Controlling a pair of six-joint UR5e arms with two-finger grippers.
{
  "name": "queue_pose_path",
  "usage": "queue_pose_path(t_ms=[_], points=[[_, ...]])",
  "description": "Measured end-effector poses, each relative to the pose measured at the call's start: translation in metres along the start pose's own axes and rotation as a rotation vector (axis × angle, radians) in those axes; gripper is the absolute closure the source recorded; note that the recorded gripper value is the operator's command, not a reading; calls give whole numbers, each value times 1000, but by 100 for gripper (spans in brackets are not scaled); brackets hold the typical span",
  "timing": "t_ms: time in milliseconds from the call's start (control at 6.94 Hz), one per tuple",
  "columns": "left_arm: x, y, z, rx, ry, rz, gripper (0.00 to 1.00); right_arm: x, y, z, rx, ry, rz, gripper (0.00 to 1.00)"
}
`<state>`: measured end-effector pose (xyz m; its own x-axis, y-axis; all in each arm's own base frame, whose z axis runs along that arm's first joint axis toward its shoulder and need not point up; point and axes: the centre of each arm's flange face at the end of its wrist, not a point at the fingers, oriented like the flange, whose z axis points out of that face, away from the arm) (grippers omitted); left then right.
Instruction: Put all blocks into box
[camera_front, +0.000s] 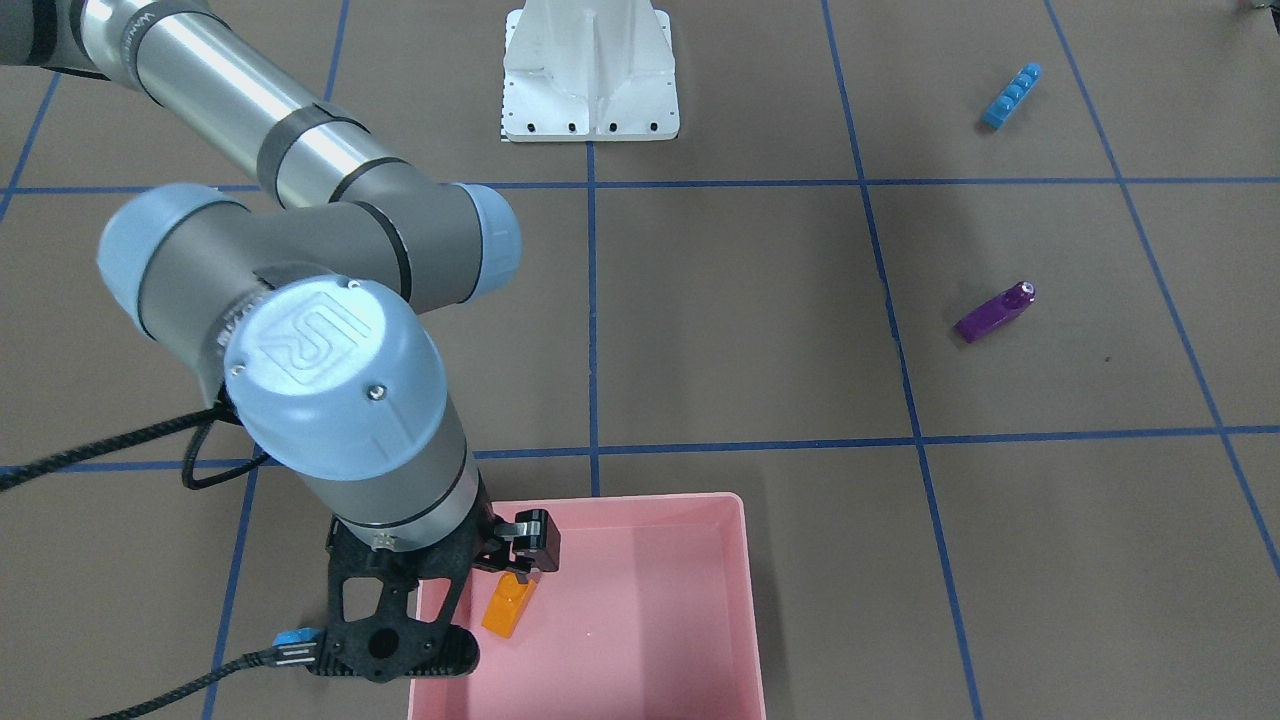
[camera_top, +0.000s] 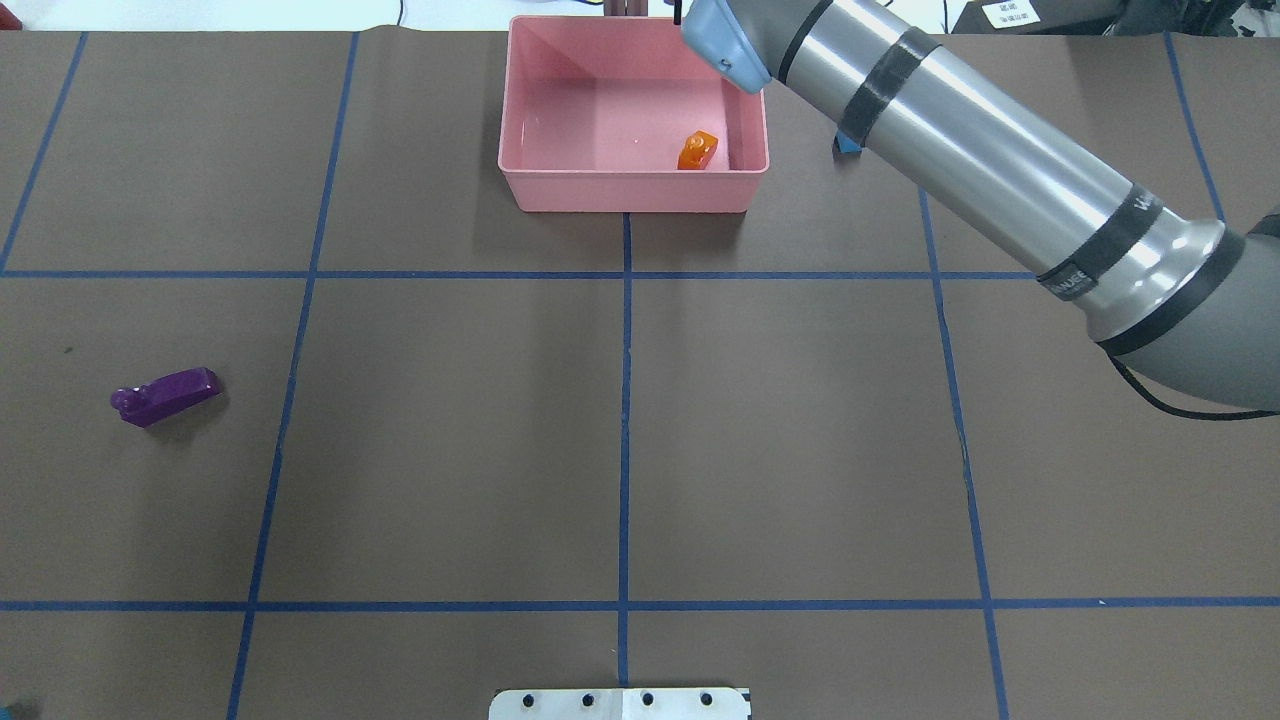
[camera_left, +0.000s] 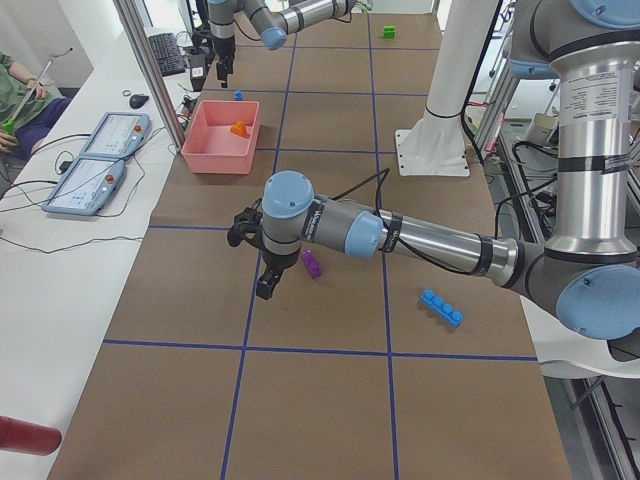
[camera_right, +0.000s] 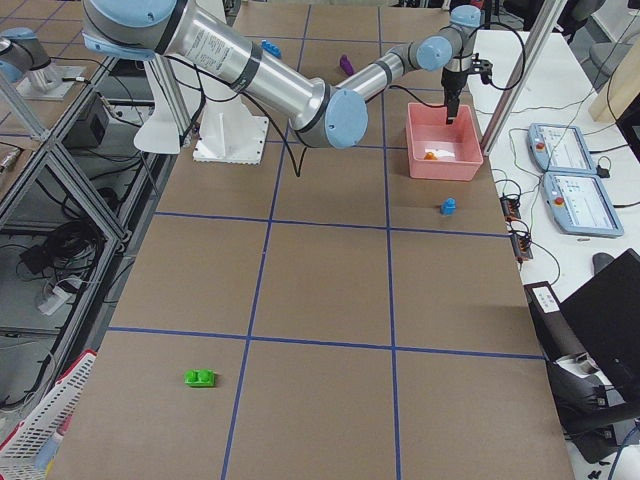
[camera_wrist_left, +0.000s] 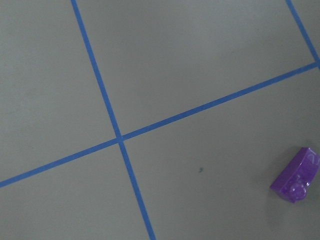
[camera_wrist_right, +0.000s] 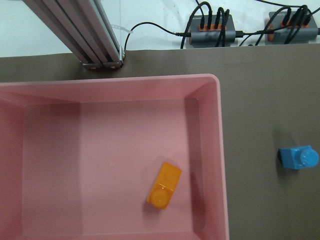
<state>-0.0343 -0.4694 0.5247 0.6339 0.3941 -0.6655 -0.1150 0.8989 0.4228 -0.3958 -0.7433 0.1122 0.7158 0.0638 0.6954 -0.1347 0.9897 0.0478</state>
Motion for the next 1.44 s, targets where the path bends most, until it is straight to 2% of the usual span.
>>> queue_pose_path(t_ms=[144, 288, 432, 721, 1009, 1153, 1441], points=[[20, -7, 15, 4, 54, 58, 0, 28, 24, -17, -16, 13, -13, 1], [46, -12, 42, -29, 98, 106, 0, 67, 57, -23, -20, 18, -40, 1], [73, -15, 68, -58, 115, 150, 0, 118, 99, -22, -15, 12, -73, 1], [119, -12, 114, -85, 96, 277, 0, 216, 186, -26, -6, 5, -110, 0], [166, 0, 158, -97, 71, 432, 0, 287, 255, -34, -17, 19, -111, 0], [185, 6, 175, -104, 52, 489, 0, 312, 278, -36, -27, 30, -122, 0], [198, 11, 192, -112, 25, 579, 0, 339, 301, -33, -35, 35, -147, 0]])
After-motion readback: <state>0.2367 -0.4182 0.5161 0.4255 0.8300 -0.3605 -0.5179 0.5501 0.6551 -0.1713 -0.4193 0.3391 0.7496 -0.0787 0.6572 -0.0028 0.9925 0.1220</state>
